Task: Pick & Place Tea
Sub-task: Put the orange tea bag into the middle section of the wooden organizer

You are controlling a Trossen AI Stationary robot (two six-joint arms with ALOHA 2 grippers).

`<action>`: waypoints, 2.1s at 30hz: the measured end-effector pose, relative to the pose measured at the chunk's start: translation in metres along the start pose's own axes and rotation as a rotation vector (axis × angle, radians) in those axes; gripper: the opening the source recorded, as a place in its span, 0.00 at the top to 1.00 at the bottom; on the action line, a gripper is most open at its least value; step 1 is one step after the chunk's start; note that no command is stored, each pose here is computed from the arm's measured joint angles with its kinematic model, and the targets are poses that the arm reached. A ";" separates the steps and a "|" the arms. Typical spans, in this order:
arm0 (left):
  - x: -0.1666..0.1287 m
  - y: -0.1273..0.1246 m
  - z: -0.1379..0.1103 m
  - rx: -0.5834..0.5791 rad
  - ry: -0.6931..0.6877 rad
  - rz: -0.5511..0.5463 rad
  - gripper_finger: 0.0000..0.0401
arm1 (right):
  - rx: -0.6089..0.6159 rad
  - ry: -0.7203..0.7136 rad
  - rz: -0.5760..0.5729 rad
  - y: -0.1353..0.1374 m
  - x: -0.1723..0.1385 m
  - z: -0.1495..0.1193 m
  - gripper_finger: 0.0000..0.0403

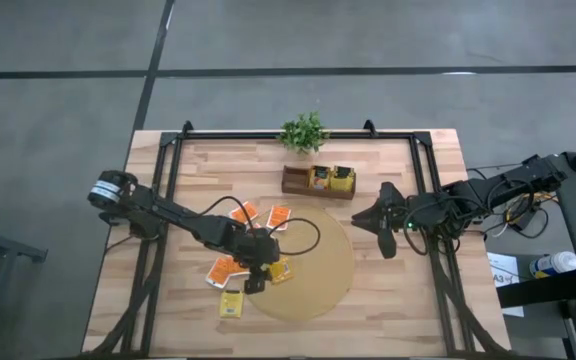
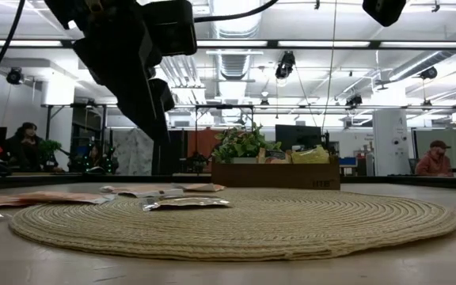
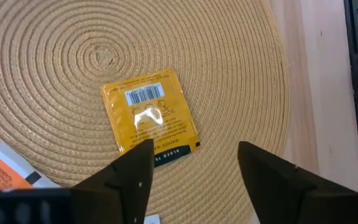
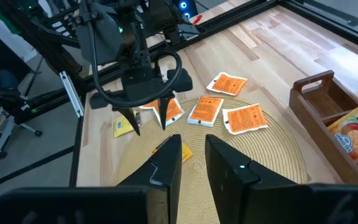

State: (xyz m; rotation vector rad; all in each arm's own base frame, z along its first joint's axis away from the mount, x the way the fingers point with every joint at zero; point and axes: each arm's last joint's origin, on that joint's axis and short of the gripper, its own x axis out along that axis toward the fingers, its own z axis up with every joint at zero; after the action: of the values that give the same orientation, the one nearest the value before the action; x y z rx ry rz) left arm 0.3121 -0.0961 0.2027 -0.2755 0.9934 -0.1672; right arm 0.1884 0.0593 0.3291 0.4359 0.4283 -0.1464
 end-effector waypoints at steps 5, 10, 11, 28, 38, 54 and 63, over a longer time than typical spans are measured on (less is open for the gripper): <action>0.000 0.000 -0.001 -0.017 0.009 -0.005 0.41 | -0.042 0.050 0.009 0.005 0.012 -0.006 0.83; -0.003 -0.001 0.000 -0.053 0.003 -0.008 0.42 | -0.071 0.134 0.042 0.014 0.039 -0.016 0.83; -0.005 -0.001 0.000 -0.065 -0.001 -0.010 0.42 | -0.074 0.146 0.037 0.016 0.044 -0.017 0.83; -0.103 -0.013 0.005 -0.072 -0.359 0.142 0.42 | -0.304 0.360 0.009 0.067 0.117 0.002 0.59; -0.121 -0.013 -0.015 -0.056 -0.346 0.194 0.42 | -0.436 0.576 -0.037 0.086 0.172 -0.001 0.44; -0.141 -0.011 -0.047 -0.095 -0.415 0.187 0.42 | -0.519 0.703 0.029 0.079 0.247 -0.016 0.38; -0.154 -0.006 -0.054 -0.109 -0.473 0.195 0.42 | -0.591 0.768 0.087 0.070 0.286 -0.031 0.38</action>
State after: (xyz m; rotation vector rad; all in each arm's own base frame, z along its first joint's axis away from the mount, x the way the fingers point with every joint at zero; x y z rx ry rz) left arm 0.1834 -0.0693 0.3003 -0.2989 0.5549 0.1278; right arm 0.4503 0.1226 0.2064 -0.0961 1.1651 0.2440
